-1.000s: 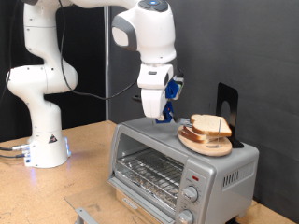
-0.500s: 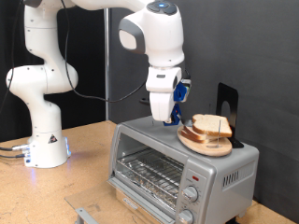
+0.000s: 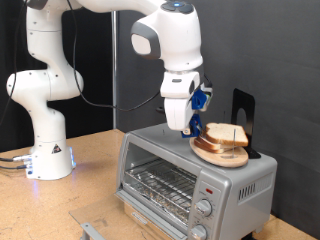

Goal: Make a piece of toast with the oven

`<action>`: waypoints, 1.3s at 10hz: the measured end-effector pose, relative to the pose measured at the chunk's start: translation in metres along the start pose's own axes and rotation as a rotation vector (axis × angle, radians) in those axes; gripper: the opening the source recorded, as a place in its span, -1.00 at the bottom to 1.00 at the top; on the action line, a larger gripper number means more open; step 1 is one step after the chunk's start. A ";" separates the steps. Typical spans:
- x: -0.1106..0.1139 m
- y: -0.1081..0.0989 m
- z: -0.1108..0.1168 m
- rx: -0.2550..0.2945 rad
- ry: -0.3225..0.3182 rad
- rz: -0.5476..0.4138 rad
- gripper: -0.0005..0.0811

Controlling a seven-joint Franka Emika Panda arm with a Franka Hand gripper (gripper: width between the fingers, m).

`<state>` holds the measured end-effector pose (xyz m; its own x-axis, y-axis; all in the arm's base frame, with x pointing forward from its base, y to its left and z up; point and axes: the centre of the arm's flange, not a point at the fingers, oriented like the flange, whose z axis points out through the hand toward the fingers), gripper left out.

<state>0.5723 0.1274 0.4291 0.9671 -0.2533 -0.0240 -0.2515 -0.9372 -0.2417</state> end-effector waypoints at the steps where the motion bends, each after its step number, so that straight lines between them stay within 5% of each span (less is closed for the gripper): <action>1: 0.002 0.000 0.002 0.001 0.047 -0.007 0.16; 4: 0.000 0.001 0.002 0.003 0.067 -0.010 0.16; 8: -0.013 0.002 0.006 -0.008 -0.048 -0.057 0.16; 13: -0.022 -0.004 0.007 0.019 -0.059 -0.060 0.16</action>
<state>0.5521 0.1380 0.4241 0.9811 -0.1818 -0.0664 -0.1930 -0.9455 -0.2624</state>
